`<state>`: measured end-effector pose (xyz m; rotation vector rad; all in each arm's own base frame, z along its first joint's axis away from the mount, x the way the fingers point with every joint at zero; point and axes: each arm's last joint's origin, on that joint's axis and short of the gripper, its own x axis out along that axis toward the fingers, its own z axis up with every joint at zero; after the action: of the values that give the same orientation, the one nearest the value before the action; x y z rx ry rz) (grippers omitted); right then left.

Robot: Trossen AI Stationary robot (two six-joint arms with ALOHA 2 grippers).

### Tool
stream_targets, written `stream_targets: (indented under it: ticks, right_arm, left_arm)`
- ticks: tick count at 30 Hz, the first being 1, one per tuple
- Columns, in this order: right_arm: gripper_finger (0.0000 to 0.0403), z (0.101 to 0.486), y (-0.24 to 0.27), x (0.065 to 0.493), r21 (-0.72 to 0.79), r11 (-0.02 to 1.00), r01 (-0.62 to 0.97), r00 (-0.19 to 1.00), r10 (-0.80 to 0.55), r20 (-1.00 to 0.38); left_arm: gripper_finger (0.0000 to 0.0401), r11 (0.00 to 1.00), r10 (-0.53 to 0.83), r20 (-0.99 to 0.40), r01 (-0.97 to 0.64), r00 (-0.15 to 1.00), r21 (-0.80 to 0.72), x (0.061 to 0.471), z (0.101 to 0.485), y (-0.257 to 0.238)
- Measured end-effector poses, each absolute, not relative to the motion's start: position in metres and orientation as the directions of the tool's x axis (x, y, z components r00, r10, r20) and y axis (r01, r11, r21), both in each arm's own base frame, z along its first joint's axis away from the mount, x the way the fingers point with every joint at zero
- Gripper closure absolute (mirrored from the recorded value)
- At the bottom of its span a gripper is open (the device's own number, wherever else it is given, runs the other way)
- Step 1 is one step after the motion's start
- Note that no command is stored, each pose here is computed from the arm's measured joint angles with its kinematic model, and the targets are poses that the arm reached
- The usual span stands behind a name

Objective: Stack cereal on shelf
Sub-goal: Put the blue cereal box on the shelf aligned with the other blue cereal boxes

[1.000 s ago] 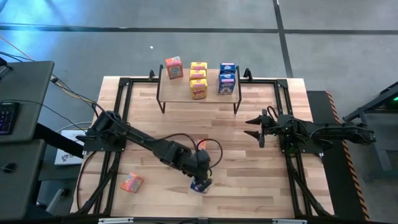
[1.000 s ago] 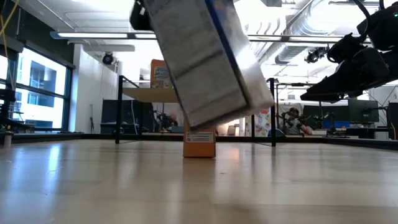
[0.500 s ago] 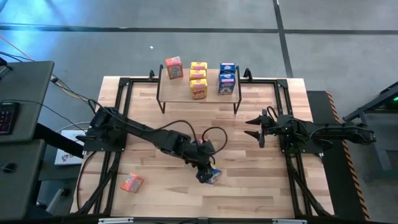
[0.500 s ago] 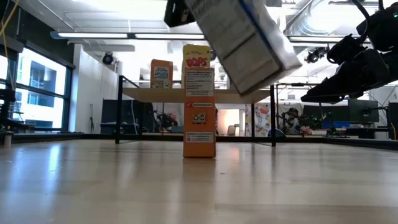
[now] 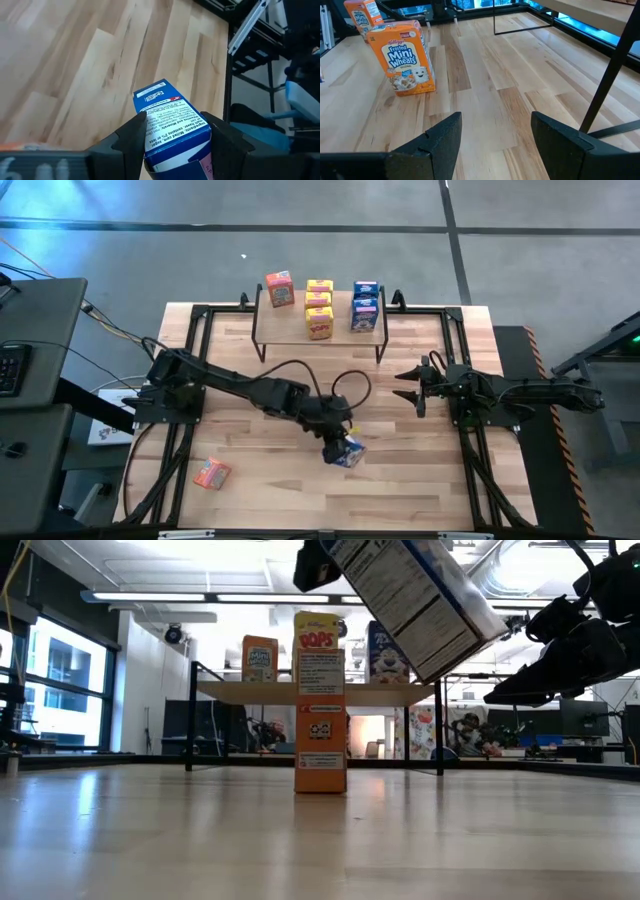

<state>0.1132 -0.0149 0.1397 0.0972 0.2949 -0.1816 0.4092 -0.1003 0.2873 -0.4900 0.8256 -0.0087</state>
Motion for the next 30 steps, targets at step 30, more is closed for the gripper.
stream_targets:
  ticks: [30]
  right_arm:
    - [0.0171,0.14,-0.015,0.113,0.067,0.979,0.191,0.941,-0.163,-0.296]
  left_arm:
    - [0.0235,0.911,-0.172,-0.609,-0.11,0.774,-0.398,0.427,0.296,-0.045]
